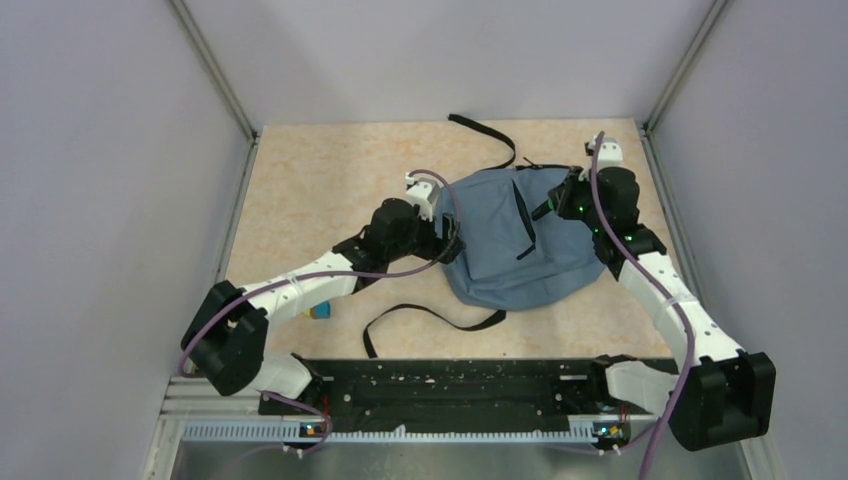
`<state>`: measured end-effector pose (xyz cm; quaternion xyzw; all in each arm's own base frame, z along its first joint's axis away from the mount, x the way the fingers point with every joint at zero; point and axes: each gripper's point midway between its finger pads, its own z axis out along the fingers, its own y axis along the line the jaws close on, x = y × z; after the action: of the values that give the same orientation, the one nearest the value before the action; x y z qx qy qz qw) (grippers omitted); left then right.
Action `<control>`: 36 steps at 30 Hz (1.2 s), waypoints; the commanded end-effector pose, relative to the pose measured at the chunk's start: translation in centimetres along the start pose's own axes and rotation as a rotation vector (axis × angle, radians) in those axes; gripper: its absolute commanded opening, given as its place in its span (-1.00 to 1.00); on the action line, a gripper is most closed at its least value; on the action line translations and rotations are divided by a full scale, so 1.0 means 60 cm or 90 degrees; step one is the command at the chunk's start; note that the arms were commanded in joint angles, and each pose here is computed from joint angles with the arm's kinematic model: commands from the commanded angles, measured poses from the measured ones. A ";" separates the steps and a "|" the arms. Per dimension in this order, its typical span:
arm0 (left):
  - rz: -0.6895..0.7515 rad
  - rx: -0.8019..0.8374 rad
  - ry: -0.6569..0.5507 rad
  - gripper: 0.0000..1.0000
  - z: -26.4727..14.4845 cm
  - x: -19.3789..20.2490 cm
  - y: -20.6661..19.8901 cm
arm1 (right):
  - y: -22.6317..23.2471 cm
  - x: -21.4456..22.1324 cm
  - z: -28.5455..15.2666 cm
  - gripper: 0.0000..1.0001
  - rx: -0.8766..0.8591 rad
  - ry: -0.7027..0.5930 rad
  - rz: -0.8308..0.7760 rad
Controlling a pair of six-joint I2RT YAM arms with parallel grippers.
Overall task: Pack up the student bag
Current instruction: Place the stationery in the student bag.
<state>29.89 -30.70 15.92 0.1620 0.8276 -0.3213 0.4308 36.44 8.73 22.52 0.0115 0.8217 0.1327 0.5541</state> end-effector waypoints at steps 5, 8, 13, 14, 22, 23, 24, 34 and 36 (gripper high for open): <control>-0.005 0.032 -0.047 0.70 -0.006 -0.037 -0.017 | 0.040 -0.089 -0.030 -1.00 -0.080 -0.092 -0.016; -0.005 0.035 -0.047 0.69 -0.004 -0.039 -0.018 | 0.045 -0.089 -0.023 -1.00 -0.092 -0.090 -0.024; -0.005 0.040 -0.039 0.68 -0.001 -0.035 -0.019 | 0.040 -0.070 0.008 -1.00 -0.088 -0.060 -0.036; -0.005 0.038 -0.038 0.68 0.000 -0.034 -0.018 | 0.043 -0.069 0.011 -1.00 -0.095 -0.058 -0.037; -0.003 0.037 -0.037 0.67 -0.001 -0.036 -0.018 | 0.037 -0.035 0.037 -1.00 -0.097 -0.015 -0.052; -0.003 0.038 -0.037 0.66 -0.001 -0.036 -0.018 | 0.037 -0.029 0.040 -1.00 -0.100 -0.006 -0.050; -0.003 0.038 -0.036 0.66 0.000 -0.036 -0.018 | 0.037 -0.021 0.043 -1.00 -0.102 0.005 -0.045; -0.001 0.041 -0.033 0.61 0.005 -0.037 -0.019 | 0.057 0.062 0.073 -1.00 -0.159 0.086 0.026; -0.001 0.043 -0.030 0.61 0.008 -0.035 -0.020 | 0.060 0.077 0.080 -1.00 -0.168 0.100 0.036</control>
<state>29.77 -30.86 16.11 0.1672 0.8241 -0.3342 0.4256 38.57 13.17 19.51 -0.0545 0.8299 0.2287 0.5060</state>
